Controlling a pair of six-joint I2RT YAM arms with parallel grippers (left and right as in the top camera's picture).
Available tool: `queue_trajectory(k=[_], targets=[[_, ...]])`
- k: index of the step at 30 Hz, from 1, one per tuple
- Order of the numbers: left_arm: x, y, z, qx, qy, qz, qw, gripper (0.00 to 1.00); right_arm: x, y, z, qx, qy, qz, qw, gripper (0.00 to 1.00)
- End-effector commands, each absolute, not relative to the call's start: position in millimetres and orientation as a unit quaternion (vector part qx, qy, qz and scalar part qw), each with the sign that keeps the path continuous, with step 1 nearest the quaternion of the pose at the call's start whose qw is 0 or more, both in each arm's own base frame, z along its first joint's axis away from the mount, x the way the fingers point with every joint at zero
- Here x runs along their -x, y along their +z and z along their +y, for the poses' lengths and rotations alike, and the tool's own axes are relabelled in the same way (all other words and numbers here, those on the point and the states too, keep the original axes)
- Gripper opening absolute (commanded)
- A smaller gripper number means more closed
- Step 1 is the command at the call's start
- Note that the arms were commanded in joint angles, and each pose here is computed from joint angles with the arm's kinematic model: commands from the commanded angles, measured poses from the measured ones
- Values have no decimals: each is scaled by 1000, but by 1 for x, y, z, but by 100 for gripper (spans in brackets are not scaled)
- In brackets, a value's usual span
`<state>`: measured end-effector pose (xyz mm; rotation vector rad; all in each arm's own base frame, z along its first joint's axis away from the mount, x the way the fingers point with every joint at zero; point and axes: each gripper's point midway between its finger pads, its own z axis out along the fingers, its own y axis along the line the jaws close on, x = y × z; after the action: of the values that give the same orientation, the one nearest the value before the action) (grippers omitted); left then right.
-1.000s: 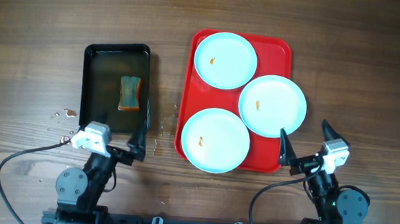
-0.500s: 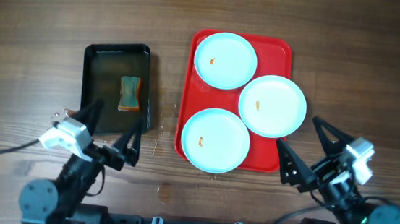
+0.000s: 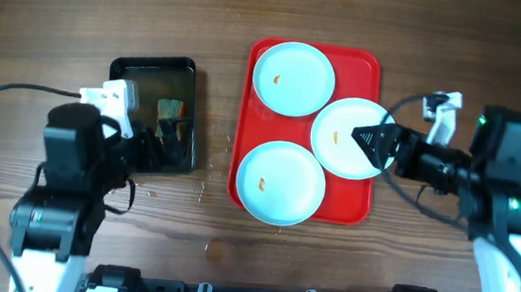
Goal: Clean dirty plates on tray and stack at the side
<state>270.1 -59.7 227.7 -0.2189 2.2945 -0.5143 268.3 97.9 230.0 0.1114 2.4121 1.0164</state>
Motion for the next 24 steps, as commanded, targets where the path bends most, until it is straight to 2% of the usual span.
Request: queue_trajectory(k=[1, 2, 3, 5, 7, 10, 12, 14, 15, 16, 21, 22, 23, 24], targets=[[-283, 185, -20, 169, -87, 926, 327, 100, -266, 202, 93, -38, 321, 920, 221, 87], [-288, 167, -17, 171, -69, 936, 300, 99, -260, 194, 95, -34, 304, 930, 204, 84], [-293, 151, -17, 165, -61, 945, 275, 84, -255, 189, 99, -26, 292, 936, 194, 82], [-302, 120, -18, 157, -48, 959, 229, 69, -248, 184, 110, 0, 274, 944, 183, 81], [-308, 79, -18, 145, -33, 974, 173, 64, -240, 182, 127, 33, 266, 947, 175, 81], [-323, 35, -20, 119, -23, 983, 140, 67, -237, 180, 139, 30, 254, 951, 174, 81], [-331, 10, -20, 109, -20, 986, 128, 59, -242, 184, 147, 39, 257, 947, 189, 81], [-336, -9, -21, 109, -18, 987, 120, 38, -241, 185, 150, 44, 260, 946, 189, 79], [-335, -14, -20, 109, -17, 987, 115, 6, -240, 184, 150, 41, 260, 947, 187, 77], [-335, -16, -20, 110, -17, 988, 112, 4, -240, 184, 150, 36, 261, 947, 185, 77], [-332, 19, -20, 110, -18, 987, 119, 4, -241, 185, 150, 33, 262, 946, 186, 77], [-329, 29, -20, 110, -17, 987, 119, 16, -241, 185, 150, 33, 262, 946, 186, 77], [-327, 36, -19, 110, -17, 986, 123, 53, -241, 185, 150, 33, 262, 946, 187, 77], [-326, 41, -18, 110, -16, 986, 128, 68, -242, 185, 150, 33, 262, 946, 188, 77]])
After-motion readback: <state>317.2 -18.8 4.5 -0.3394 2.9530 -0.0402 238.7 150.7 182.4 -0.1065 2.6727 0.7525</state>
